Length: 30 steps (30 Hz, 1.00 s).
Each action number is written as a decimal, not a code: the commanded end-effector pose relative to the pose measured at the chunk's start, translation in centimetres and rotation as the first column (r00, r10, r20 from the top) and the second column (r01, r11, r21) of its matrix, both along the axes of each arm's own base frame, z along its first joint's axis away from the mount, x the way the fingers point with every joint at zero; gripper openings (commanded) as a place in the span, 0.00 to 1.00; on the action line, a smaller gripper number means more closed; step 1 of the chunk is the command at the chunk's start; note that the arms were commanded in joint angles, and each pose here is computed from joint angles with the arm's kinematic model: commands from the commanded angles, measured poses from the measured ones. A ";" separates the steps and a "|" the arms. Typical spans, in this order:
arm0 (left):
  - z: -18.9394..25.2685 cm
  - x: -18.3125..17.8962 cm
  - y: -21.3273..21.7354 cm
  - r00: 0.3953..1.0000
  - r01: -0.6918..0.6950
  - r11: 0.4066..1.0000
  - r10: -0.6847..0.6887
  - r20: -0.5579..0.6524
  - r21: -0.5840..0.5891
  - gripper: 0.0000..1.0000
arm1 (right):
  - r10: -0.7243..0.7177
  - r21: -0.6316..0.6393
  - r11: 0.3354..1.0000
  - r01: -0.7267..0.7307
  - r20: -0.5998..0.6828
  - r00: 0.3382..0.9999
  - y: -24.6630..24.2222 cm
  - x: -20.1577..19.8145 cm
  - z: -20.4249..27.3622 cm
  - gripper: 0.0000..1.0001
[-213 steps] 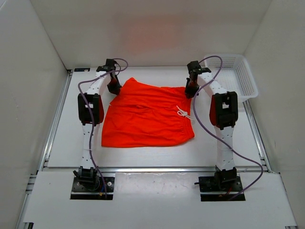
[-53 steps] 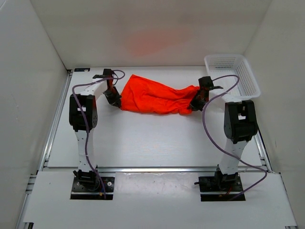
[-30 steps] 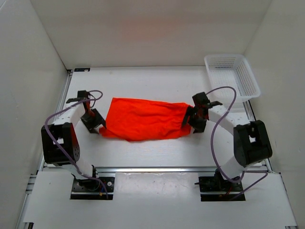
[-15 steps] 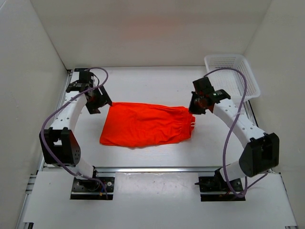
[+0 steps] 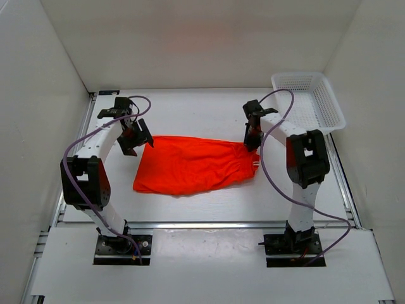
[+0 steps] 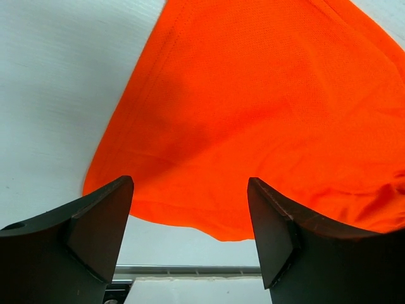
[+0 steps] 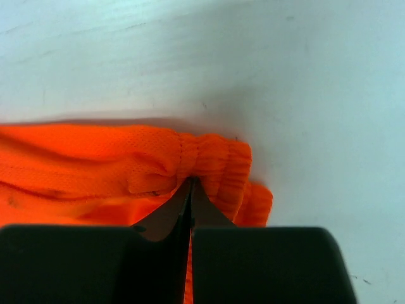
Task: Fold and stack the shorts
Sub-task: Fold the shorts
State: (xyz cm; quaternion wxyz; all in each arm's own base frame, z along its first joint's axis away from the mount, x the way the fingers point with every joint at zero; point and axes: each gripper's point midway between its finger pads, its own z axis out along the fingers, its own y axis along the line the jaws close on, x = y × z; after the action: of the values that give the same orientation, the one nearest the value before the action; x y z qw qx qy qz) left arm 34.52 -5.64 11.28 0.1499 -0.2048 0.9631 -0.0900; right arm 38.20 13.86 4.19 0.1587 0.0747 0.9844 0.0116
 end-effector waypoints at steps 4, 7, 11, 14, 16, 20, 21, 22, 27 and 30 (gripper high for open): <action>1.1 -0.1 0.5 0.999 0.008 0.999 -0.009 0.034 0.034 0.85 | -0.005 -0.097 0.995 0.004 -0.011 1.000 -1.2 1.1 -0.7 0.00; 1.1 -0.1 0.5 0.999 0.008 0.999 -0.009 0.034 0.034 0.87 | -0.002 -0.068 0.998 0.005 0.035 0.999 -0.9 1.2 1.5 0.01; 1.7 0.2 0.5 0.999 0.016 0.999 -0.018 0.047 0.037 0.88 | -0.014 -0.002 1.000 0.015 0.184 0.983 -0.9 1.8 7.9 0.49; 1.9 0.2 0.5 0.999 0.016 0.999 -0.018 0.047 0.037 0.88 | -0.035 0.020 0.999 0.030 0.314 0.949 -1.7 1.1 13.3 0.91; 1.9 0.2 0.6 0.999 0.012 0.999 -0.015 0.047 0.045 0.88 | -0.046 0.045 0.998 0.034 0.312 0.949 -2.0 0.2 13.6 0.95; 1.9 0.2 0.6 0.999 0.012 0.999 -0.015 0.047 0.045 0.90 | -0.118 0.220 0.972 0.086 0.139 0.983 -3.2 -4.9 8.8 0.97; 1.9 0.2 0.7 0.999 0.021 0.999 -0.023 0.048 0.049 0.90 | -0.125 0.277 0.957 0.082 0.141 0.982 -2.8 -5.1 8.3 0.97; 1.9 0.2 0.7 0.999 0.021 0.999 -0.023 0.048 0.049 0.90 | -0.129 0.322 0.943 0.085 0.120 0.984 -2.5 -6.0 7.4 0.97; 1.9 0.3 1.2 0.998 -0.002 0.997 -0.002 0.059 0.074 0.90 | -0.128 0.544 0.835 0.086 0.039 0.991 -0.1 -9.6 4.4 0.99; 2.0 0.2 1.0 0.998 0.002 0.998 -0.006 0.059 0.064 0.90 | -0.117 0.633 0.769 0.085 0.009 0.993 1.2 -10.5 4.3 0.99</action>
State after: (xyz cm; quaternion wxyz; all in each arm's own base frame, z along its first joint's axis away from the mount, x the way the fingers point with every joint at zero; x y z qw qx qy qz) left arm 33.95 -4.71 11.03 0.1455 -0.1995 0.9671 -0.0612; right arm 25.16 11.46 4.55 0.1052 0.1987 0.9523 0.2064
